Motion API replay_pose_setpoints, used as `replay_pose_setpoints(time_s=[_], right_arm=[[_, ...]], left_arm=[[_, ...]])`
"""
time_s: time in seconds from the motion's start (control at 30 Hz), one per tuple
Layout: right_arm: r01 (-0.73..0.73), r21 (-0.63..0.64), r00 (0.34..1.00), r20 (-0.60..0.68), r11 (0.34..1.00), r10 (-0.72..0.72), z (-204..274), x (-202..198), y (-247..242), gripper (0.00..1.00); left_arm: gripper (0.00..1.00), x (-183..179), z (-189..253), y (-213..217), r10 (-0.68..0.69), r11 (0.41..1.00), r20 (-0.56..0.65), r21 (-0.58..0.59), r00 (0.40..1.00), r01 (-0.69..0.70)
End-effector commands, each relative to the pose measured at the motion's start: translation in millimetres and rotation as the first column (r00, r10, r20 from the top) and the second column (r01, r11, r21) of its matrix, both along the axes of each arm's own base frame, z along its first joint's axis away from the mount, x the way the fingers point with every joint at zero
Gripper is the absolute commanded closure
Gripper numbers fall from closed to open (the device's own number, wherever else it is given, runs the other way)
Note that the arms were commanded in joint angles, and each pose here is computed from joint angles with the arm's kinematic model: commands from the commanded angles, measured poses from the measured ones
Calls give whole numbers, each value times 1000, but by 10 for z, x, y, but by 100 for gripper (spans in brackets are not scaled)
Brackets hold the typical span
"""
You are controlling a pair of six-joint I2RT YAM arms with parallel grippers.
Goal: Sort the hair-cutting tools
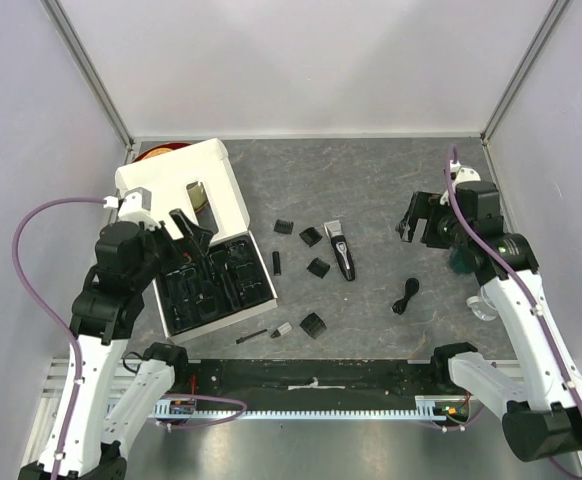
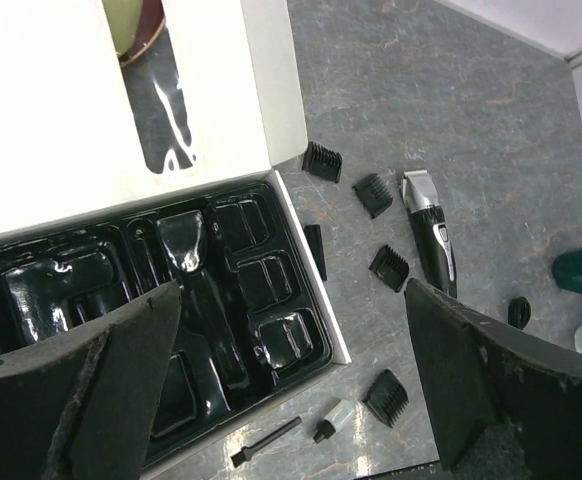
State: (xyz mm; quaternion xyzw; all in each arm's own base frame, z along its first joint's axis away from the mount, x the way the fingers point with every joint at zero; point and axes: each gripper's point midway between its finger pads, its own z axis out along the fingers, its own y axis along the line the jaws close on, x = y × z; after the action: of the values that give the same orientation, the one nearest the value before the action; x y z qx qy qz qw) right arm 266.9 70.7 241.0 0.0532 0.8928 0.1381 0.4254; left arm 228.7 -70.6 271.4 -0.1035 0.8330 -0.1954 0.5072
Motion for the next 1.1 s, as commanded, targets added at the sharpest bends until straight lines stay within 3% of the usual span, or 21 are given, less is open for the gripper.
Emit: replay_pose_setpoints(time_s=[0.0, 0.23, 0.47, 0.67, 1.07], right_arm=[[8, -31, 999, -43, 999, -9, -137, 136, -5, 7], [-56, -90, 994, -96, 994, 47, -396, 155, 200, 11], [-181, -89, 976, -134, 979, 169, -781, 229, 856, 10], [-243, -200, 960, -191, 949, 205, -1093, 496, 1186, 9], [-293, -301, 933, -297, 908, 203, -1712, 770, 1473, 15]], left_arm=[[0, 25, 75, 128, 44, 998, 81, 43, 996, -48], [0, 35, 79, 226, 97, 994, 215, 26, 972, -105], [0, 80, -24, 352, 168, 983, 166, 52, 972, -178], [0, 220, -137, 353, 160, 979, 101, 108, 982, -171], [0, 343, -39, 370, 135, 974, 159, 162, 978, -161]])
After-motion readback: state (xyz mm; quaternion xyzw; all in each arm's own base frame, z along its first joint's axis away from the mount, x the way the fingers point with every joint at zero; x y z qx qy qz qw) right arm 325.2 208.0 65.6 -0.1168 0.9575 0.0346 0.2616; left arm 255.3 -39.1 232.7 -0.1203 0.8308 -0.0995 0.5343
